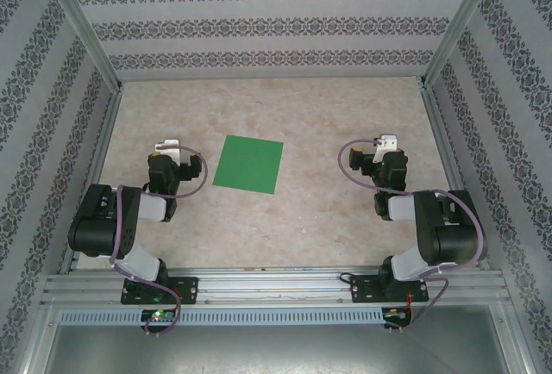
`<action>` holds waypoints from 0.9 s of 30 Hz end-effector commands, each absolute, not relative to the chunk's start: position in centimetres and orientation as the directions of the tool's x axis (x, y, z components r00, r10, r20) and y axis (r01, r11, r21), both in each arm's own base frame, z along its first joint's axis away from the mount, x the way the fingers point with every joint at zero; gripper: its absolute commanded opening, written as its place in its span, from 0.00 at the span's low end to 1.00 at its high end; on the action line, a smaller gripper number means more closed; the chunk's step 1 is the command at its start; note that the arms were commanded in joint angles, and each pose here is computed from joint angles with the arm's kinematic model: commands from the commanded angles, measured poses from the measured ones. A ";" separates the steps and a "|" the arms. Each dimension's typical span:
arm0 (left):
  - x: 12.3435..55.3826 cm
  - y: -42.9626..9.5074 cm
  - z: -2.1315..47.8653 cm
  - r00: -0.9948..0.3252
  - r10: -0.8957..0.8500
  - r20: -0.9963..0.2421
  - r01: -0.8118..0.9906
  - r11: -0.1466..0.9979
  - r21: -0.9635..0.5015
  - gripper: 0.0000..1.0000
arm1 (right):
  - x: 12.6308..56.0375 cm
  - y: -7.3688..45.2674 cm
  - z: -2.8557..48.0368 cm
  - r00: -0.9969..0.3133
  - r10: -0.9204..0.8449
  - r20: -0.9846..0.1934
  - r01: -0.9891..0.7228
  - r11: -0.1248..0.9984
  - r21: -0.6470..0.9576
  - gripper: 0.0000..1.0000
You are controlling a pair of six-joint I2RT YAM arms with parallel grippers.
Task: Fold a paper plane with a square sheet of paper (fold left side to right side)
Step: Move the square sheet of paper to the center of the table.
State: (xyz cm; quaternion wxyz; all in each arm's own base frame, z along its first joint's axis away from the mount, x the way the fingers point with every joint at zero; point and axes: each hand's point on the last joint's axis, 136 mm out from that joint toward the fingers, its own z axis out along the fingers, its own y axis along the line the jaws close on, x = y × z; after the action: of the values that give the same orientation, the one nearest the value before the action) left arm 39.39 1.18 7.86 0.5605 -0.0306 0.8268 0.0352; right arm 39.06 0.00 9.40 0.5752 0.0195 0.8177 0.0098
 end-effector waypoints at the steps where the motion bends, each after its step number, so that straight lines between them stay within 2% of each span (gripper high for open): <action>1: 39.9 1.9 8.9 -0.329 -0.008 -0.944 -0.115 0.993 0.032 1.00 | 40.0 0.2 10.7 -0.292 0.031 -0.956 0.011 1.000 0.029 0.98; 19: 39.7 2.5 9.1 -0.311 -0.021 -0.950 -0.154 0.988 0.029 1.00 | 39.9 0.1 10.7 -0.291 0.042 -0.956 0.006 0.999 0.042 0.98; 23: 38.6 2.7 12.0 -0.266 -0.023 -0.964 -0.166 0.986 0.022 1.00 | 39.8 -0.3 12.2 -0.290 0.054 -0.956 0.030 0.998 0.048 0.98; 27: 38.1 2.0 15.2 -0.348 -0.094 -0.933 -0.148 0.988 -0.045 1.00 | 38.6 -0.4 13.8 -0.350 0.112 -0.930 0.058 0.993 0.098 0.98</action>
State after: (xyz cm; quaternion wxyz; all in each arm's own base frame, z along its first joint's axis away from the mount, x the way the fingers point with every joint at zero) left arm 38.21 1.90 12.89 0.5865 -0.0508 0.8071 0.0453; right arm 38.73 -0.09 11.59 0.5739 0.0265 0.8184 0.0134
